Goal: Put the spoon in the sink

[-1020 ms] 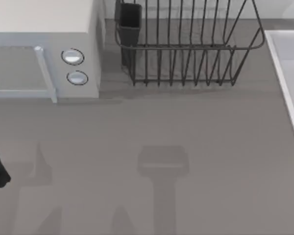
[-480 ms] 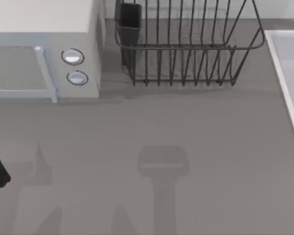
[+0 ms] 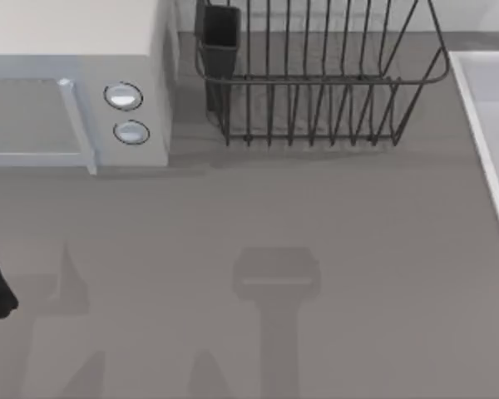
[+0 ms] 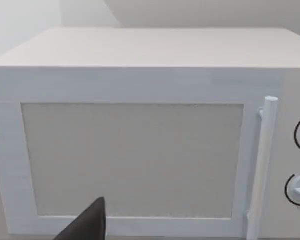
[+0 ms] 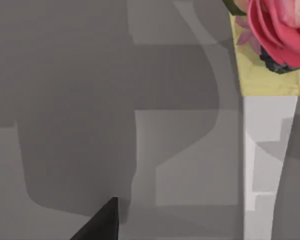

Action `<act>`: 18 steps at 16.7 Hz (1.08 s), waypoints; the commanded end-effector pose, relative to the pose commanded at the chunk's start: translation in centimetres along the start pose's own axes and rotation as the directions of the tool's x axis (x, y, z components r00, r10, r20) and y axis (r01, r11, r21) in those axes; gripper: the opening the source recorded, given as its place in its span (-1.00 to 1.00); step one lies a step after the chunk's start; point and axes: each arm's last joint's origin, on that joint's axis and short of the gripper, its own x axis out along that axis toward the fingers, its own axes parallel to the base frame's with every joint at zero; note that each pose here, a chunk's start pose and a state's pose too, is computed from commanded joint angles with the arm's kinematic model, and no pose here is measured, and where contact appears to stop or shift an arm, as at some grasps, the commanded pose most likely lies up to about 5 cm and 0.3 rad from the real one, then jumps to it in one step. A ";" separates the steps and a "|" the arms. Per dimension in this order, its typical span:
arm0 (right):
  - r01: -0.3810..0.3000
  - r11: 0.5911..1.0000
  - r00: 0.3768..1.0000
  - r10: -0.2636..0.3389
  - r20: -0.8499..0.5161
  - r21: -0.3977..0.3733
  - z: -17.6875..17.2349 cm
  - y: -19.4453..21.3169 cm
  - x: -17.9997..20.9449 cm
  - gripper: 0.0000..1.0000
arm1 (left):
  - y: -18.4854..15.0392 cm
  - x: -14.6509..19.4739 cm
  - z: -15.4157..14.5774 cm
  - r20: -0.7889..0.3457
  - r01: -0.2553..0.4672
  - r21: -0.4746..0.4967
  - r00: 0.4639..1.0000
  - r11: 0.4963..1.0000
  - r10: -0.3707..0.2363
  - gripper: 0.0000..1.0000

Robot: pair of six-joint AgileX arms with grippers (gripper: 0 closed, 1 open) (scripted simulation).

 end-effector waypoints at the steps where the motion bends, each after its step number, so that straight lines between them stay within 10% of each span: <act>1: 0.000 1.000 1.000 0.000 0.000 0.000 0.0 0.0 0.0 0.10 | 0.0 0.0 0.0 0.000 0.000 0.000 1.000 1.000 0.000 1.00; 8: 0.000 1.000 1.000 0.000 0.000 0.000 0.0 0.0 0.0 -0.96 | 0.0 0.0 0.0 0.000 0.000 0.000 1.000 1.000 0.000 1.00; 18: 0.000 1.000 1.000 -0.001 0.017 0.023 0.0 0.1 -2.2 -1.00 | 0.0 0.0 0.0 0.000 0.000 0.000 1.000 1.000 0.000 1.00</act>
